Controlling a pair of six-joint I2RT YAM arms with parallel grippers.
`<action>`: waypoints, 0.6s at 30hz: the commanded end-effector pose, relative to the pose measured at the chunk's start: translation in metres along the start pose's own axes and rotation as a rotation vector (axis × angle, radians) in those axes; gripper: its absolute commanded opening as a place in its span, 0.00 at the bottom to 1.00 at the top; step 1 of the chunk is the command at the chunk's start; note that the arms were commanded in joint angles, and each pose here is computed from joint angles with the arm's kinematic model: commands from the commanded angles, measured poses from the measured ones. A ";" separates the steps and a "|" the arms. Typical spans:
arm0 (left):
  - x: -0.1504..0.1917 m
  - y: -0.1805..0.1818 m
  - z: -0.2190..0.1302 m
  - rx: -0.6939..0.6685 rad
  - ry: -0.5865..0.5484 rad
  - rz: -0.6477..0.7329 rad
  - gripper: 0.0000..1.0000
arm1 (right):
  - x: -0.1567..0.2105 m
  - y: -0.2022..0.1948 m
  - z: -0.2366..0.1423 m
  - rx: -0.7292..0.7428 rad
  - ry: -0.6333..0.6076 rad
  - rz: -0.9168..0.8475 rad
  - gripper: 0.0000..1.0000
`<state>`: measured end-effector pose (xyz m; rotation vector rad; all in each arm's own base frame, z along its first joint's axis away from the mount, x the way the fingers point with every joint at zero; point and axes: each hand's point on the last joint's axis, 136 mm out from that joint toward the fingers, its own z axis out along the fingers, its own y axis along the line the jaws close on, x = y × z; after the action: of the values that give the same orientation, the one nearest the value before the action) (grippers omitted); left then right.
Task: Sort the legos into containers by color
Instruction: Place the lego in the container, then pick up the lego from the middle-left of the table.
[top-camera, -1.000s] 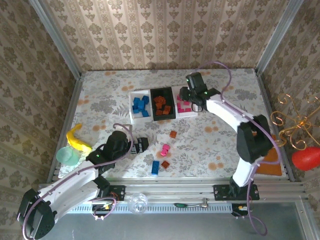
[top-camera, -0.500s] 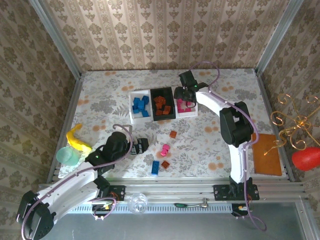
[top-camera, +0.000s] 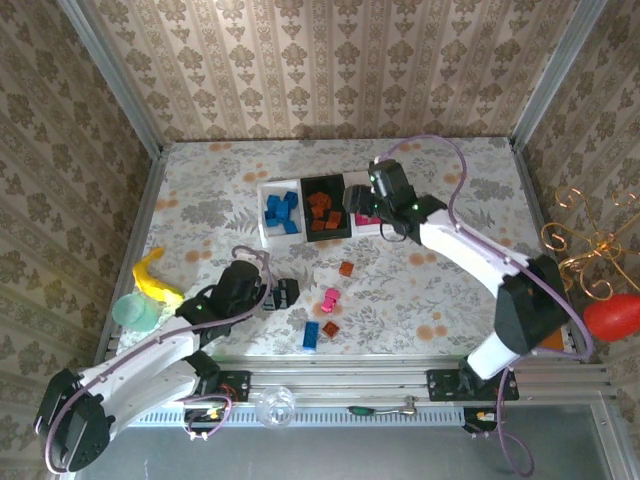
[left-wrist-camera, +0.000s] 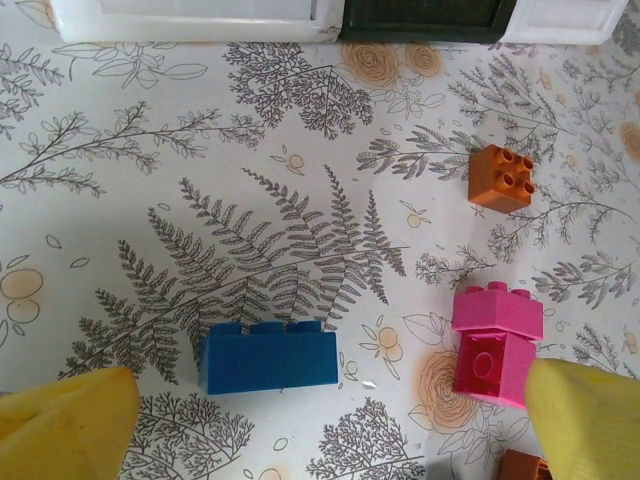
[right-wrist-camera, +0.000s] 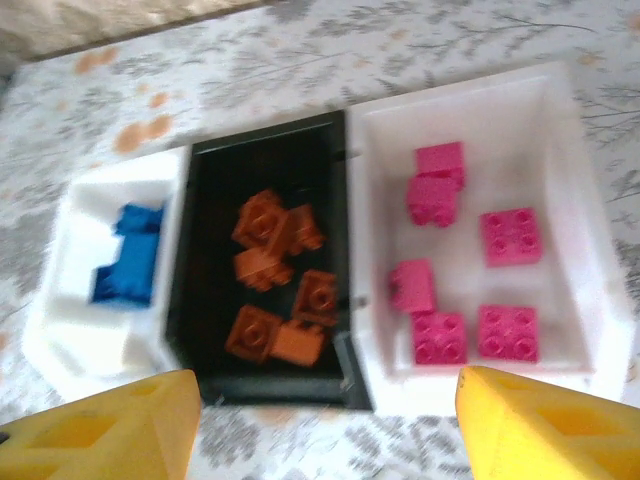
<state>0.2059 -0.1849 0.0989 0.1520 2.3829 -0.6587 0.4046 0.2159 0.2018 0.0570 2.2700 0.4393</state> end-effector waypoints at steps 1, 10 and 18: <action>0.001 -0.015 0.001 0.028 0.046 0.068 0.99 | 0.033 0.008 -0.011 -0.028 0.025 -0.042 0.70; 0.039 -0.023 0.016 -0.081 0.232 0.268 0.88 | 0.119 -0.020 -0.018 0.030 0.178 -0.098 0.70; 0.025 0.000 0.025 -0.224 0.181 0.288 1.00 | 0.138 -0.030 -0.015 0.053 0.209 -0.083 0.70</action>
<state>0.1860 -0.2048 0.0589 0.4730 2.5627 -0.3458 0.3017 0.2092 0.0920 -0.0949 2.5162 0.3509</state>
